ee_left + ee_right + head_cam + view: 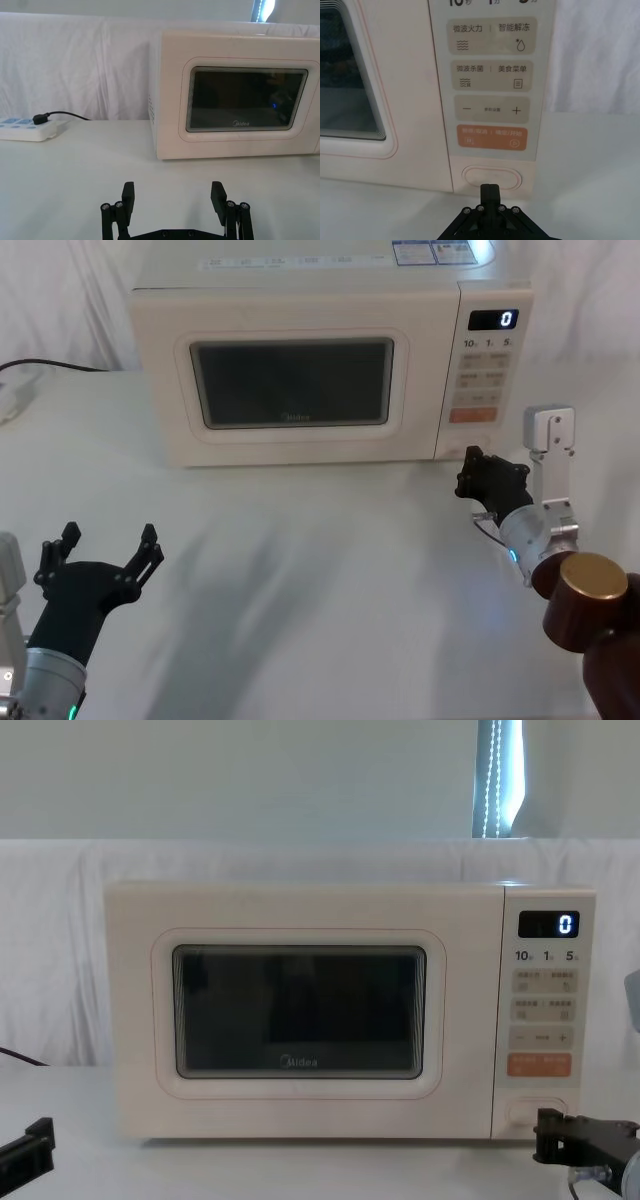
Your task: Press the button to open the microwave door with one hand; close the microwave door with the other hand.
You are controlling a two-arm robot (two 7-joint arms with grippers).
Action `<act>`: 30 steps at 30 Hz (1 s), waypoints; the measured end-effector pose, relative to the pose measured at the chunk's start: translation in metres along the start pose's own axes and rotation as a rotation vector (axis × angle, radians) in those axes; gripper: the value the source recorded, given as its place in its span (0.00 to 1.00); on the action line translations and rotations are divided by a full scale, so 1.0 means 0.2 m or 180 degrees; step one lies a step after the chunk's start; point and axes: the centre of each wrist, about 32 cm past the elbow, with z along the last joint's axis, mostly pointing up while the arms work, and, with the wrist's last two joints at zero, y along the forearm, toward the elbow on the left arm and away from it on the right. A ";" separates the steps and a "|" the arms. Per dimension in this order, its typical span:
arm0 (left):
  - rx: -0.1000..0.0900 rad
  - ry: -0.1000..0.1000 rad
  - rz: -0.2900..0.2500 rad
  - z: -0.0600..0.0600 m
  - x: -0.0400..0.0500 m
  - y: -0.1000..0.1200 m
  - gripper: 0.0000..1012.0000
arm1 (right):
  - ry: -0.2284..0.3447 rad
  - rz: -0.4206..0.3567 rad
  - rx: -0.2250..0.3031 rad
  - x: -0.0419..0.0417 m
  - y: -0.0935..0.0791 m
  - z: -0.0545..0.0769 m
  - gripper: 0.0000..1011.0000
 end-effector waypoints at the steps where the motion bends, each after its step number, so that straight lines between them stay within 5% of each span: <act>1: 0.0000 0.0000 0.0000 0.00 0.000 0.00 0.99 | -0.0001 -0.0002 0.0005 0.002 0.00 0.00 0.00; 30: 0.0000 0.0000 0.0000 0.00 0.000 0.00 0.99 | 0.0013 -0.0024 0.0028 0.059 0.08 0.01 0.00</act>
